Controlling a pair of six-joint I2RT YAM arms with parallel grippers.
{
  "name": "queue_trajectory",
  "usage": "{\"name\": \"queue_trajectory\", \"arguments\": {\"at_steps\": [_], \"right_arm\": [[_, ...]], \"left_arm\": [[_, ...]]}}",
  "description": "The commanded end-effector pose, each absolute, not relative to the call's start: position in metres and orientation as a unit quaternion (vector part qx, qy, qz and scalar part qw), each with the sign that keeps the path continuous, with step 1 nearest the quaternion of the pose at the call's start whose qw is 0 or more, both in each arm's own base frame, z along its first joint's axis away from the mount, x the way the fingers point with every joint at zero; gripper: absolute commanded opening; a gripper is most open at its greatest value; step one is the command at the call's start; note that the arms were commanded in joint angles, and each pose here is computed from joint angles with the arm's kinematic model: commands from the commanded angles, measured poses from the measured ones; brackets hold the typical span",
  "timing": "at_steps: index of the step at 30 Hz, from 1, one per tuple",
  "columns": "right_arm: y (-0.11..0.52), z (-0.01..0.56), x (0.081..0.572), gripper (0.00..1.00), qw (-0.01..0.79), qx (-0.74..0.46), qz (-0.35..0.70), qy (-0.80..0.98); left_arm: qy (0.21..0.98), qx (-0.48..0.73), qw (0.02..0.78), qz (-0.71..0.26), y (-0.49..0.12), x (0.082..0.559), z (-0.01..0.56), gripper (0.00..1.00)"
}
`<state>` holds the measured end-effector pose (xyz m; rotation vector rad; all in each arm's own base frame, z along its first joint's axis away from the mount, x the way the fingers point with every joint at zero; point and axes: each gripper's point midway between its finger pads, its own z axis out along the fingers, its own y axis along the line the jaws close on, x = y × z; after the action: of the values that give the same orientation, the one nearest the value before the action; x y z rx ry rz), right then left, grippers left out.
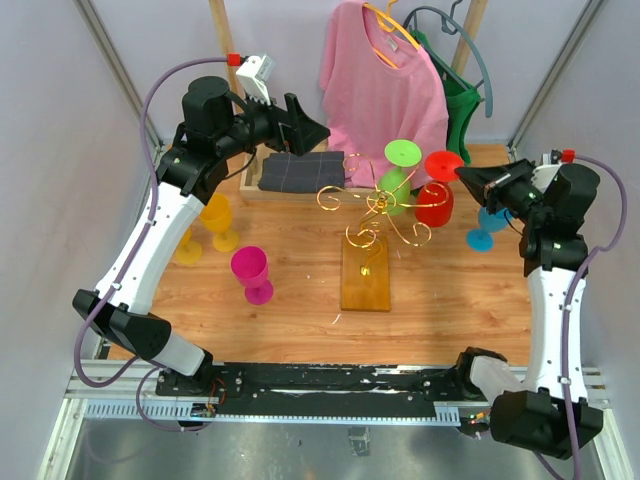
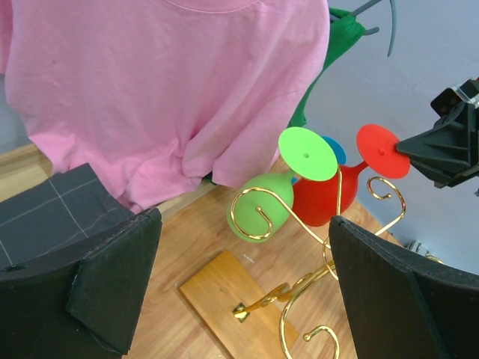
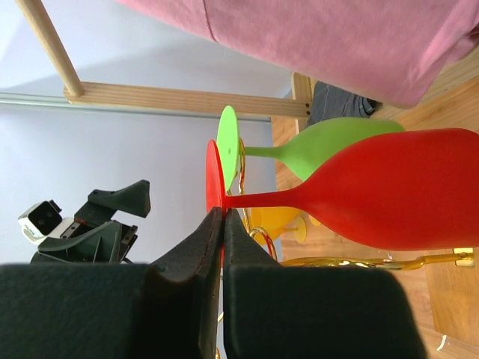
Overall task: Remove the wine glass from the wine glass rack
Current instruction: Pick up the wine glass from the wine rack.
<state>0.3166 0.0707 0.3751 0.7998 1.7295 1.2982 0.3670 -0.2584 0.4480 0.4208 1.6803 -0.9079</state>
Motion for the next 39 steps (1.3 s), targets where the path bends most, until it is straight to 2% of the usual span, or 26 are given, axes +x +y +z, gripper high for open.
{"name": "queue_trajectory", "arguments": {"at_steps": [1,18,39], "right_arm": [[0.064,0.378,0.309,0.01,0.419,0.314,0.509,0.683],[0.047,0.353,0.267,0.01,0.417,0.359,0.478,0.685],[0.045,0.367,0.229,0.01,0.450,0.382,0.433,0.681]], "left_arm": [[0.701,0.190,0.566,-0.391,-0.263,0.364,0.456,0.99],[0.700,0.191,0.568,-0.390,-0.262,0.362,0.457,0.99],[0.697,0.193,0.569,-0.391,-0.261,0.360,0.459,0.99]]}}
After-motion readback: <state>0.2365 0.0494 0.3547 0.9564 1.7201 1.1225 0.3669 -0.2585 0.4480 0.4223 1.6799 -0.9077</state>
